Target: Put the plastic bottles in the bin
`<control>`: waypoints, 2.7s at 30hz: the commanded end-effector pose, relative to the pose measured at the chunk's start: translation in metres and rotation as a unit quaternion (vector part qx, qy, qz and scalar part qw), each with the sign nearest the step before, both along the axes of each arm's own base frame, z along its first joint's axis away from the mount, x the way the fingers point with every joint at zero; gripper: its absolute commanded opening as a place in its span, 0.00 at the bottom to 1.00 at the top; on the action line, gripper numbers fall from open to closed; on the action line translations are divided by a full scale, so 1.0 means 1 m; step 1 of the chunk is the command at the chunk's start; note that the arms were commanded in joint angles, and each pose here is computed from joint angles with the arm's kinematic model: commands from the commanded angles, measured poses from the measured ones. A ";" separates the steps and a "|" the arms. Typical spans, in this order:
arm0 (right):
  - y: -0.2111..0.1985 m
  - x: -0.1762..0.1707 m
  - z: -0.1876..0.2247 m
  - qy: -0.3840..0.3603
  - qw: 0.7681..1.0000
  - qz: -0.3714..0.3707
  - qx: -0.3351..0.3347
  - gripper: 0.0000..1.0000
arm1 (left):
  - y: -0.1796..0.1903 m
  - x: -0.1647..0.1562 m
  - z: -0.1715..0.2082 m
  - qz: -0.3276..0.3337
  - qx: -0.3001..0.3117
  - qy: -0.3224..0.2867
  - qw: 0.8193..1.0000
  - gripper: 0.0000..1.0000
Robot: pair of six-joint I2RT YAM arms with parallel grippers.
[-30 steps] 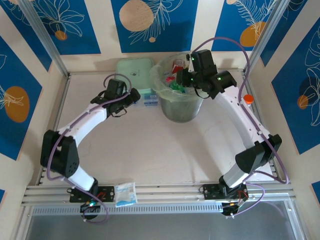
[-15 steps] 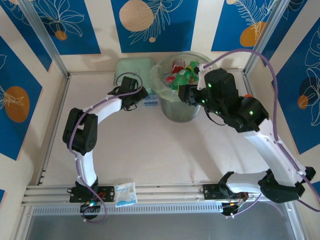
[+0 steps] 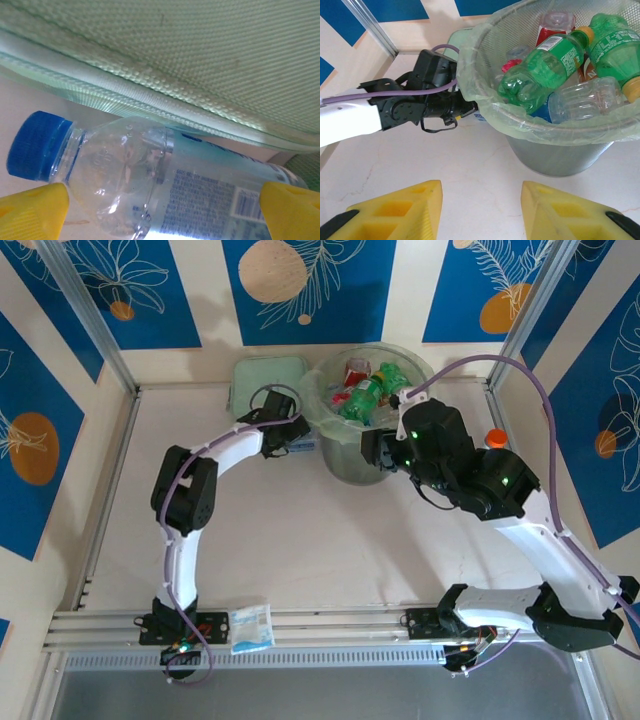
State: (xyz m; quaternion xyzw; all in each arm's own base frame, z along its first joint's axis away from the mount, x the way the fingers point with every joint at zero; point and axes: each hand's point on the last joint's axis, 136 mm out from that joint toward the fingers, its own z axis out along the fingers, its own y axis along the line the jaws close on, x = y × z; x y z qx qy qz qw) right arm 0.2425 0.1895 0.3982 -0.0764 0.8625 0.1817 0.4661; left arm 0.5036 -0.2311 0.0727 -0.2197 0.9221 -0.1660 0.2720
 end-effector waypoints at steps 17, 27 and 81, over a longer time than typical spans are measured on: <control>-0.025 -0.027 0.016 -0.030 0.999 -0.023 0.013 0.46 | 0.067 -0.134 -0.018 0.023 0.086 0.144 0.986 0.88; -0.020 -0.029 0.009 -0.024 0.999 -0.018 0.015 0.47 | 0.057 -0.144 0.005 0.068 0.004 0.134 0.989 0.99; -0.009 -0.037 0.006 -0.018 0.999 0.012 0.029 0.57 | 0.054 -0.117 -0.012 0.188 -0.007 0.152 0.970 0.64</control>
